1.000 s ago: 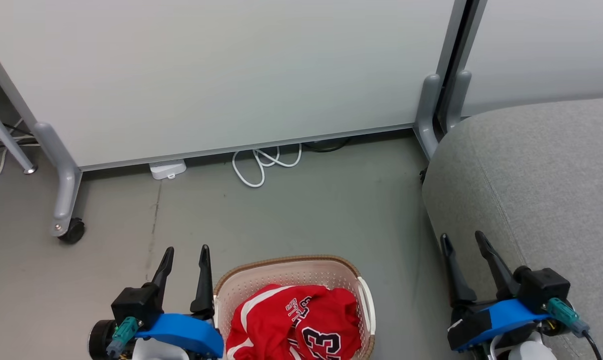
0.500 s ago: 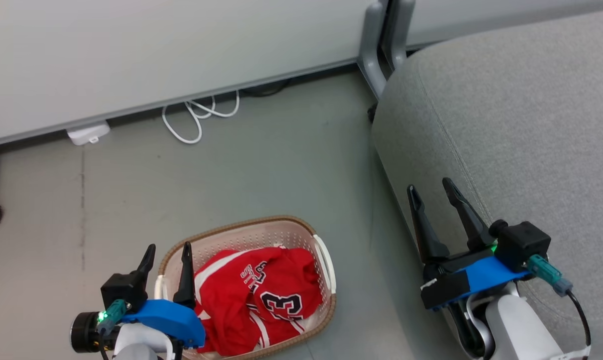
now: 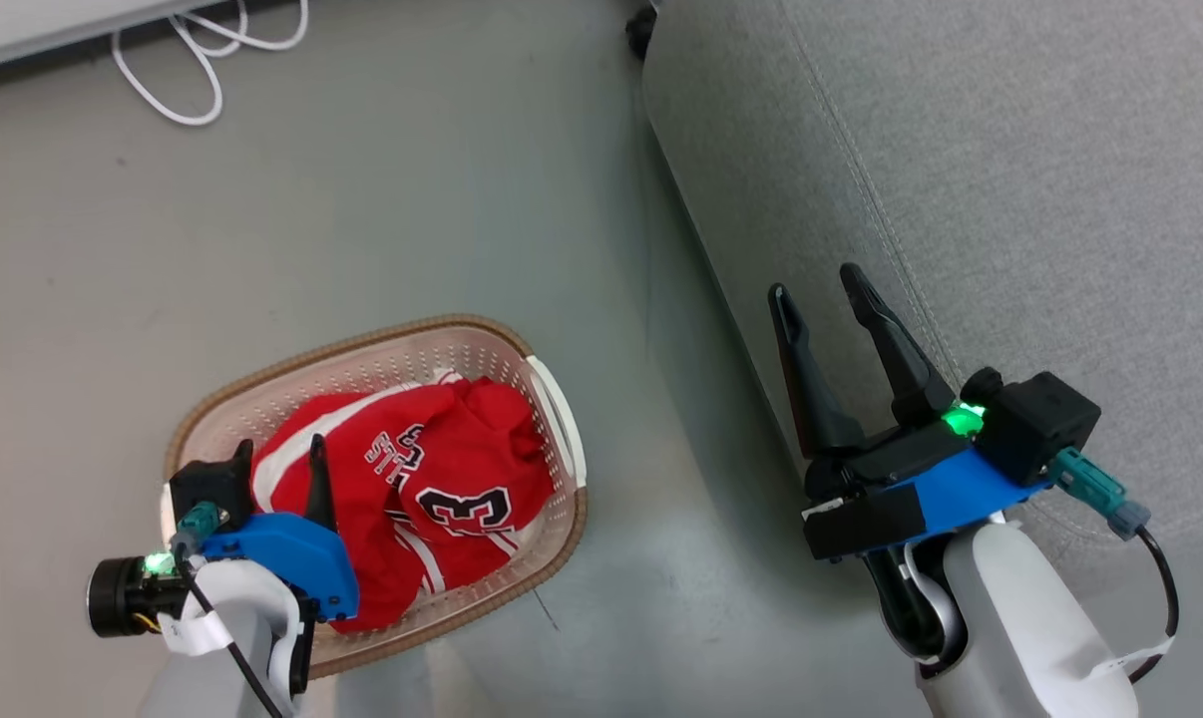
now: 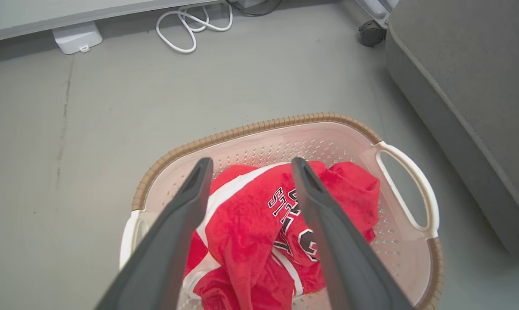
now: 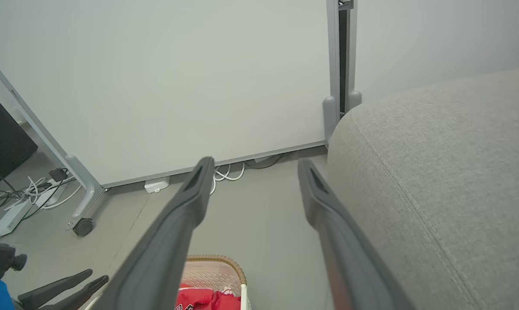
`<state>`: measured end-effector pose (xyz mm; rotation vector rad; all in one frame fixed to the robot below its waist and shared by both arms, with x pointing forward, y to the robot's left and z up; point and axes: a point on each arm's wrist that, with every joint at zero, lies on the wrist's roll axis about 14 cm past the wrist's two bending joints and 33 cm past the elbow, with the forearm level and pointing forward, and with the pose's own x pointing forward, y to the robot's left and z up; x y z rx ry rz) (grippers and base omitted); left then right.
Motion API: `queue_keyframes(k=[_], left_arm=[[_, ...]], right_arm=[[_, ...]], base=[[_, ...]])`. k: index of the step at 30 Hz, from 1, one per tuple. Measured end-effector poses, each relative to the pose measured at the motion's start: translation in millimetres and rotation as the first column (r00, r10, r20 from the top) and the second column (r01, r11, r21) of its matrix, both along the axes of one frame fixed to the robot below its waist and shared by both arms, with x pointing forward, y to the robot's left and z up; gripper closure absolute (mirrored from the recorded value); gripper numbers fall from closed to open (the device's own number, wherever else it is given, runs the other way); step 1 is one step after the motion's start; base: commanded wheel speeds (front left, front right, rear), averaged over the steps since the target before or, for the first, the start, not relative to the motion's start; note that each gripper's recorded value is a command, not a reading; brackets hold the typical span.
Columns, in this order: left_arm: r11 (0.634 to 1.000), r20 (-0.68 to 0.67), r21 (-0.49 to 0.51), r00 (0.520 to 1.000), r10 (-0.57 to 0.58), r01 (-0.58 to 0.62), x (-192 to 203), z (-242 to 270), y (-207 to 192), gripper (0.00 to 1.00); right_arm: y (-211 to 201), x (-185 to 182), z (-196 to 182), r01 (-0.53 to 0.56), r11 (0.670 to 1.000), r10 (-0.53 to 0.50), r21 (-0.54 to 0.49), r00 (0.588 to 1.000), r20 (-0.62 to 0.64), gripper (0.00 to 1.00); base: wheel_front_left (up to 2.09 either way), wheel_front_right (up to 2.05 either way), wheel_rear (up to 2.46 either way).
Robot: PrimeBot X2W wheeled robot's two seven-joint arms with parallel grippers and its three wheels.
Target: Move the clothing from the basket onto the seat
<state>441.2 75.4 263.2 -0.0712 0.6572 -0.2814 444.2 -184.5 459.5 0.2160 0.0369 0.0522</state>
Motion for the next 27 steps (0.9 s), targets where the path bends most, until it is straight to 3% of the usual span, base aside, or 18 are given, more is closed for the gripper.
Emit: queue_keyframes(k=[8,27], left_arm=[[0.995,-0.144,0.049,0.986,-0.083,0.091,-3.4,-60.0,-12.5,0.0],[0.983,-0.328,0.181,0.942,0.066,-0.005,-19.9,-133.2,12.8,0.0]], right_arm=[[-2.7,14.5,-27.6,0.001,1.0,-0.001,0.014,0.998,-0.056,0.0],[-8.3,19.7,-69.0,0.025,0.998,-0.017,0.051,0.988,-0.152,0.0]], base=[[0.0,0.0,0.0],[0.0,0.0,0.0]])
